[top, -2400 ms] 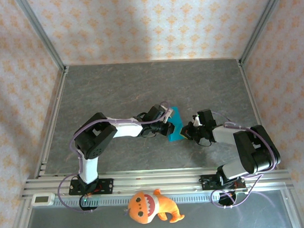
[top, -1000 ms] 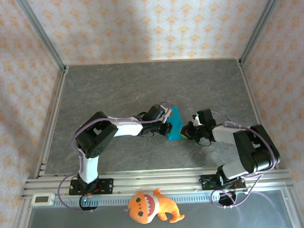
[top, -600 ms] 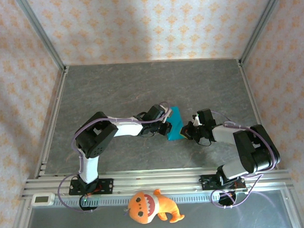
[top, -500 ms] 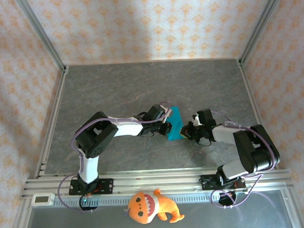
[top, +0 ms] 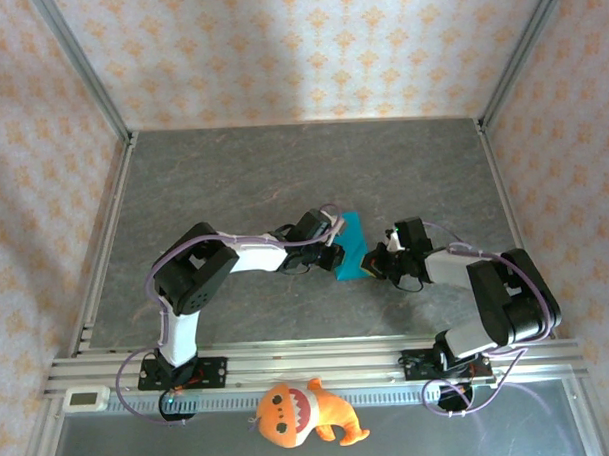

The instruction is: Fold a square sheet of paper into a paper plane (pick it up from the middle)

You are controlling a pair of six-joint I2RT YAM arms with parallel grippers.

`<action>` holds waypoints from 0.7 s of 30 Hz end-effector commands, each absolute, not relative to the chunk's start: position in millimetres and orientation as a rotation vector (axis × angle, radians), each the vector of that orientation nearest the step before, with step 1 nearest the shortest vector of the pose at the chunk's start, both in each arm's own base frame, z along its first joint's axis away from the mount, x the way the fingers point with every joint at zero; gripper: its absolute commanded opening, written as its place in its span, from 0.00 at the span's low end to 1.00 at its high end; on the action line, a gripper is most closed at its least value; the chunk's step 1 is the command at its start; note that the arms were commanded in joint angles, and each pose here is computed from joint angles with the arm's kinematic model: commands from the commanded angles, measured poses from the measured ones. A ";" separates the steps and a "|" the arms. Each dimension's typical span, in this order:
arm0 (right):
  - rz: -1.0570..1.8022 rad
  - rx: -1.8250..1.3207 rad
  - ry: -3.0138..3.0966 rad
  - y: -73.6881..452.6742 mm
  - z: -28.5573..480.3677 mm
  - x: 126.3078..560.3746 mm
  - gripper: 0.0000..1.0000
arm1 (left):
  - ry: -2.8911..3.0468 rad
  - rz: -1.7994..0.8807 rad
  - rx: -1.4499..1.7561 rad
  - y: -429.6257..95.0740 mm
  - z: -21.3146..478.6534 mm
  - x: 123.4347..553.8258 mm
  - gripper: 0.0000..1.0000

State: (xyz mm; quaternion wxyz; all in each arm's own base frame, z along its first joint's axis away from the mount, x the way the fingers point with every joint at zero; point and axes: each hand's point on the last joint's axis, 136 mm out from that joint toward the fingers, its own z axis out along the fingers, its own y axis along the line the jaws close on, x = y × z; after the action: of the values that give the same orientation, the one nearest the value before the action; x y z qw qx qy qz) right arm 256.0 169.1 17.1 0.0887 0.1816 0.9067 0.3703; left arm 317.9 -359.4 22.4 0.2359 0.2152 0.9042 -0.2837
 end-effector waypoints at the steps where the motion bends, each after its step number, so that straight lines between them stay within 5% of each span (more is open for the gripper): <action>1: 0.918 0.618 2.788 150.0 -8.8 243.2 0.00 | 2.492 -0.748 0.555 -349.0 22.3 319.0 0.11; 21: 0.976 0.609 2.765 156.2 -1.8 247.4 0.00 | 2.508 -0.753 0.546 -348.6 11.0 317.3 0.10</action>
State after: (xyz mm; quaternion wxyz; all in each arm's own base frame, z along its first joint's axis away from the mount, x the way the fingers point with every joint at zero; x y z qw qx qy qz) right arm 256.3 169.4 17.1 0.0882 0.1817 0.9065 0.3707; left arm 316.0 -357.6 23.3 0.2353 0.2062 0.9053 -0.2874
